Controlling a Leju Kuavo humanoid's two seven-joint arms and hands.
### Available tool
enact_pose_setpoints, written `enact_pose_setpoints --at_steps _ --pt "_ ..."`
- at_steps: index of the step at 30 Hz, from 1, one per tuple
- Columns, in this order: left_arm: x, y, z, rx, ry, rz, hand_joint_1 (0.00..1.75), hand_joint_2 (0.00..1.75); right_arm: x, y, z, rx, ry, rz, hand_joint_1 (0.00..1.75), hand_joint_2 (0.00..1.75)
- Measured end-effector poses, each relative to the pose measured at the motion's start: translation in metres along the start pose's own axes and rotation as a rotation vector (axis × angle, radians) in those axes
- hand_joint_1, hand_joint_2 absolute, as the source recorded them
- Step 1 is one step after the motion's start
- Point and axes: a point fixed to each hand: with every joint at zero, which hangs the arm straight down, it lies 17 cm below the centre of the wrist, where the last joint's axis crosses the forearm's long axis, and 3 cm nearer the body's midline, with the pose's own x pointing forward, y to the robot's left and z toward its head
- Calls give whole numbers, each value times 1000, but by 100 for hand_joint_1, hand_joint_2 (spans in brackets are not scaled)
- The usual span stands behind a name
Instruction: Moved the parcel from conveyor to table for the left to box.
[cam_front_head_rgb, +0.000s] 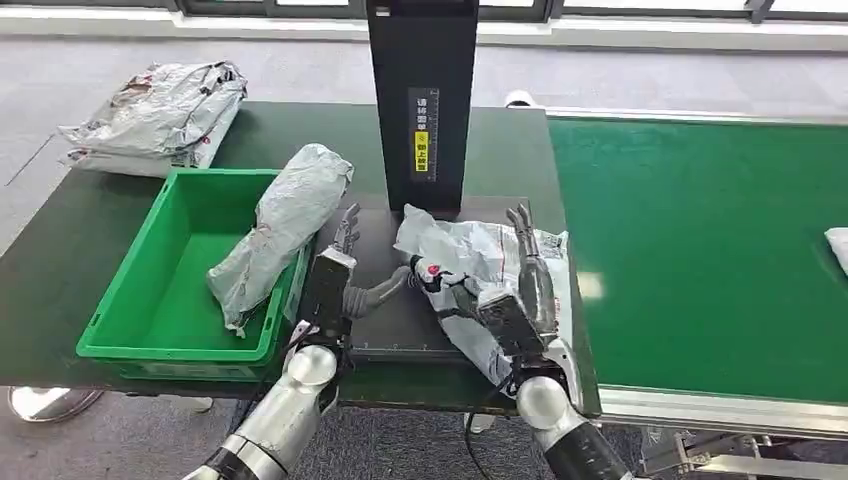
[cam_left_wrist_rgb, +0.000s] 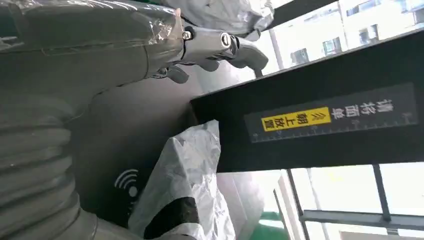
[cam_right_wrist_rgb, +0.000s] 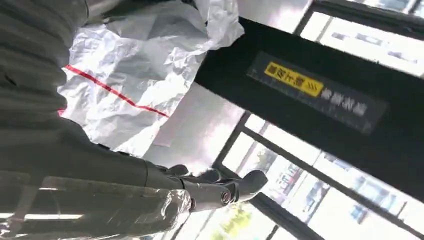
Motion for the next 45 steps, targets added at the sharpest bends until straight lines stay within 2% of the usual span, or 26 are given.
enact_pose_setpoints --at_steps 6,12,18,29,36,40,43,45 --pt "5 -13 1 -43 -17 -32 0 175 -5 -28 2 -109 42 -231 0 175" --pt "-23 -62 22 -290 -7 -320 0 175 -12 -53 -2 -172 86 -390 0 175" --pt "-44 -80 37 -389 17 -407 0 175 -17 -68 -2 -204 96 -425 0 175" --pt "-56 -85 45 -430 35 -444 0 175 -21 -72 0 -219 110 -435 0 175" --pt "-65 -96 54 -523 -14 -612 0 175 -22 -62 1 -147 134 -624 0 175" --pt "-98 -107 79 -701 23 -775 0 175 -22 -69 2 -156 109 -581 0 175" --pt "-136 -111 114 -893 95 -893 0 175 -20 -69 2 -148 98 -562 0 175" --pt "-146 -108 121 -936 114 -928 0 175 -20 -69 2 -146 99 -559 0 175"
